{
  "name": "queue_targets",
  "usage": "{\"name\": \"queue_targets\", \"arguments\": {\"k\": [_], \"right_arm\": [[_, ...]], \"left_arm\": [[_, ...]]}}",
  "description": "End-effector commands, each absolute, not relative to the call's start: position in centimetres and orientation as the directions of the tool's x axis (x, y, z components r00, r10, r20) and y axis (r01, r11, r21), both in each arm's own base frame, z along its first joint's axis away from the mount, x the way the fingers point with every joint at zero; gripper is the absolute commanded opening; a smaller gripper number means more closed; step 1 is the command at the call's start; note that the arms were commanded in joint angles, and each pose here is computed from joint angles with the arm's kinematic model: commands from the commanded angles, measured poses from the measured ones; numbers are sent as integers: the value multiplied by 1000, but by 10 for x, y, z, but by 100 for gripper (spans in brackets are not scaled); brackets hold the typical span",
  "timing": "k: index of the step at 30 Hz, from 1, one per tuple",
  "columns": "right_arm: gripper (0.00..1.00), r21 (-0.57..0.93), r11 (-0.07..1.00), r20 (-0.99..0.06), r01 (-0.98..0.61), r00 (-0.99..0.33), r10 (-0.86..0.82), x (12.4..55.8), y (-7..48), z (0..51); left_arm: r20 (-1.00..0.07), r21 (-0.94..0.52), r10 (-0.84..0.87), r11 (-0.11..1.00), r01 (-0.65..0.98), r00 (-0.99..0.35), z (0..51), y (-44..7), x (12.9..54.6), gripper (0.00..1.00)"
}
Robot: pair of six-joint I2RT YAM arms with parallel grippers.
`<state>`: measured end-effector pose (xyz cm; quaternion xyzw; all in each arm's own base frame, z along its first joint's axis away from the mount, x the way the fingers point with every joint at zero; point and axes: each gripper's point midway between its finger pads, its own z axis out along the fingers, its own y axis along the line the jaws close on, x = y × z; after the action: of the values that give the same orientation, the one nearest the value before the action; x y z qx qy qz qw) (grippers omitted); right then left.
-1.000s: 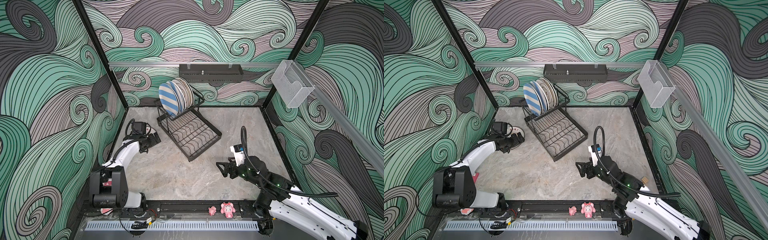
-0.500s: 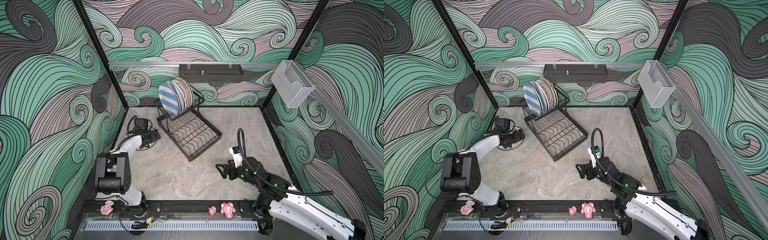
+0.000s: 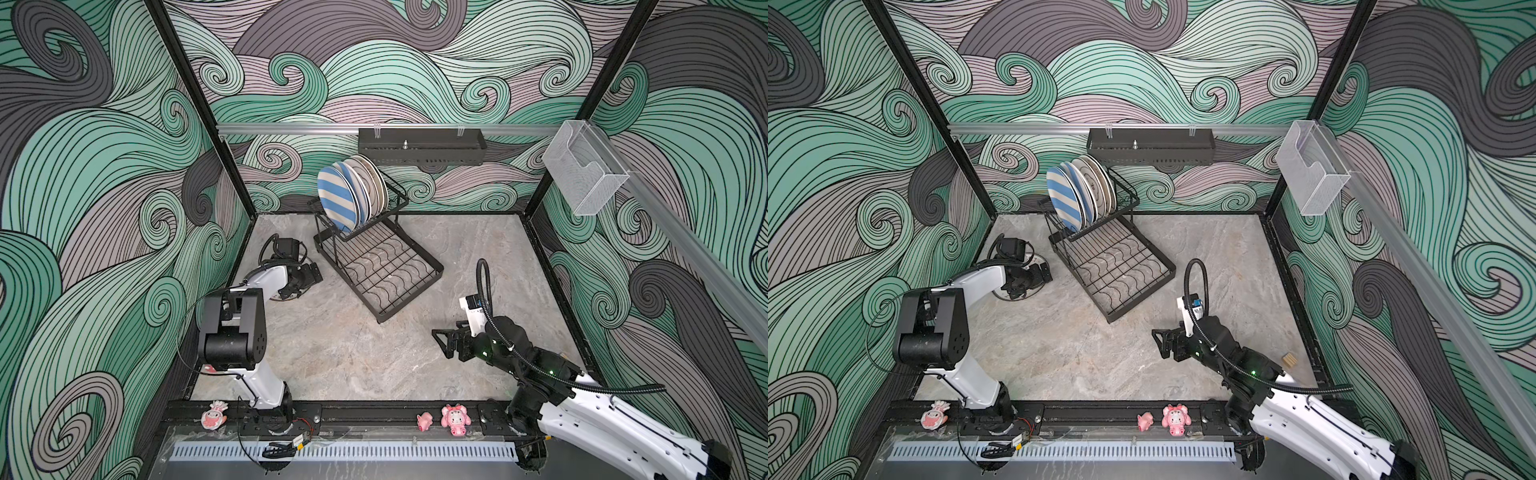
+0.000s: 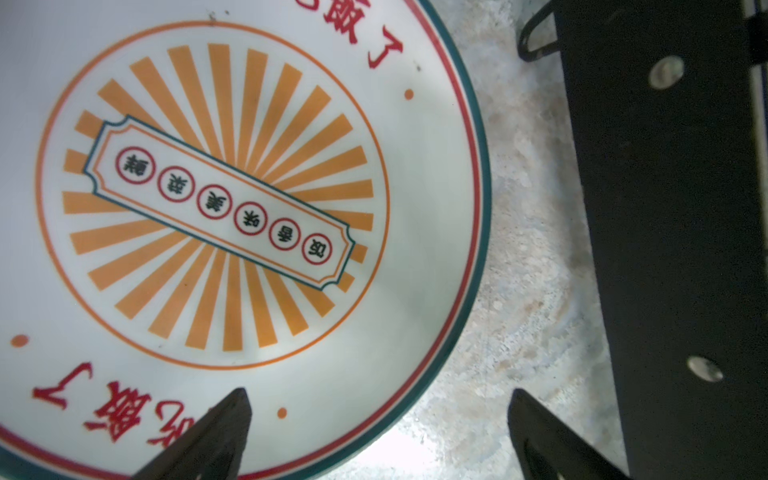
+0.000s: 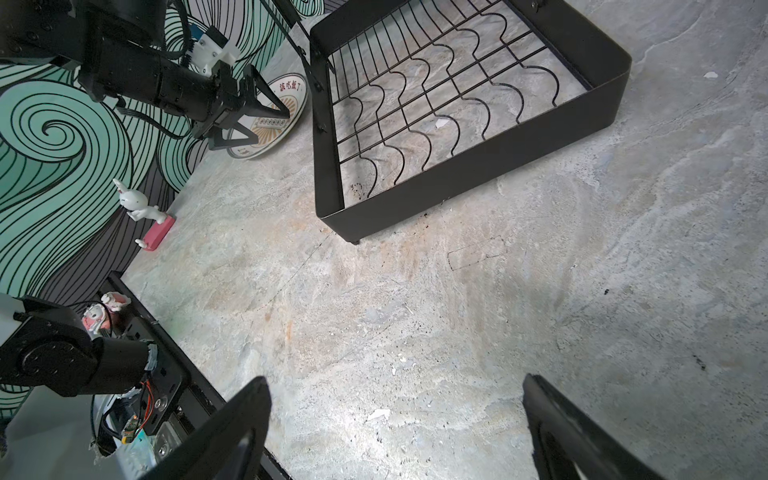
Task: Load the plates into the dish rack
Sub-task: 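Move the right gripper across toward the sunburst plate while the left gripper holds its edge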
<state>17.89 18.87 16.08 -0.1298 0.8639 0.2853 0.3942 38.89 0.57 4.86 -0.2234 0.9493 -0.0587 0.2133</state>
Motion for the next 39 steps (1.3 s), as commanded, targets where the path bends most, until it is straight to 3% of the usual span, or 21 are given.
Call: {"name": "queue_targets", "arguments": {"k": [1,23,39], "right_arm": [[95,395,806,-760,-441,-649,17,182,189,162],[98,391,804,-750,-448,-662,-5,190,202,158],[99,393,721,-705,-571,-691,-162,195,250,177]], "left_arm": [[-376,-200,-447,894,-400,-812,46,10,391,99],[-167,-403,-503,819,-407,-848,29,-42,324,99],[-149,-439,-397,847,-299,-906,44,-108,230,99]]}}
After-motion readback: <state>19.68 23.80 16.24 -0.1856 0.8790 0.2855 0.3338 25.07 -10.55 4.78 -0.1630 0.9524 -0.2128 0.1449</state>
